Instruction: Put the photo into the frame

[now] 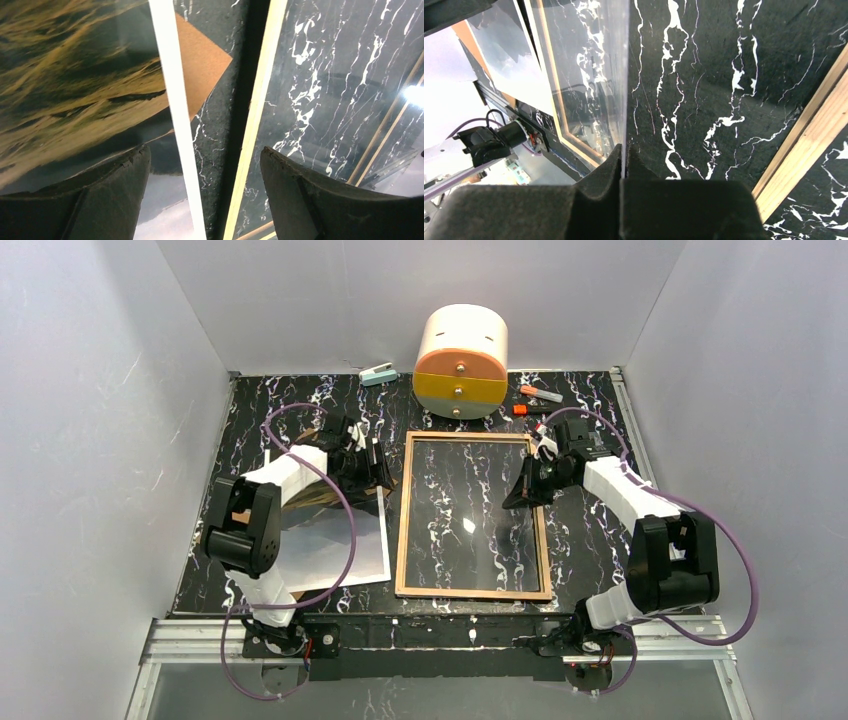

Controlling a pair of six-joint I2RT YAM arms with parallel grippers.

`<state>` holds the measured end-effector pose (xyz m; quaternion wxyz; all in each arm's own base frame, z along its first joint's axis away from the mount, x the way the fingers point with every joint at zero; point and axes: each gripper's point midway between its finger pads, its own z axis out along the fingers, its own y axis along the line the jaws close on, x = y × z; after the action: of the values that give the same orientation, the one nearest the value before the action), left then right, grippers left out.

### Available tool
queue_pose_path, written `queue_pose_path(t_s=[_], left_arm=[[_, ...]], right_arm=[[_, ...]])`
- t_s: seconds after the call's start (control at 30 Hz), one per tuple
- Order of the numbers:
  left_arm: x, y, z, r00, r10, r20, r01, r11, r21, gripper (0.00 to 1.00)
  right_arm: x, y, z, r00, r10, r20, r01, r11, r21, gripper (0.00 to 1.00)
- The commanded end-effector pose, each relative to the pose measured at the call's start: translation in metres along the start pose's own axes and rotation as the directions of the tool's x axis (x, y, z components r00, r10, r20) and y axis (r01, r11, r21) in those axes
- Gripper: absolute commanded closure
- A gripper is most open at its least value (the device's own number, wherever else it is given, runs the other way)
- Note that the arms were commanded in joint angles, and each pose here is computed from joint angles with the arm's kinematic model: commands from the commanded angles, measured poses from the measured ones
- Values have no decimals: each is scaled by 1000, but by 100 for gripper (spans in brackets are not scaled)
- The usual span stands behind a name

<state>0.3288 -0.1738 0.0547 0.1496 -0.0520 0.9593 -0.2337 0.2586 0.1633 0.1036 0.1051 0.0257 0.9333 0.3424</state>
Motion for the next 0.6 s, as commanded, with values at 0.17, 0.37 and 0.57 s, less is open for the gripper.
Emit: queue_pose_path(t_s=[0.17, 0.37, 0.57], left_arm=[[-4, -37, 11, 997, 72, -7, -71, 990, 124, 29], [1, -41, 20, 998, 65, -16, -62, 989, 131, 33], [7, -42, 29, 997, 73, -35, -68, 989, 128, 35]], right_arm=[[-32, -2, -7, 991, -111, 80, 106, 992, 65, 99], [-37, -7, -2, 988, -113, 105, 106, 992, 73, 99], [-37, -9, 2, 985, -144, 99, 138, 988, 66, 99]])
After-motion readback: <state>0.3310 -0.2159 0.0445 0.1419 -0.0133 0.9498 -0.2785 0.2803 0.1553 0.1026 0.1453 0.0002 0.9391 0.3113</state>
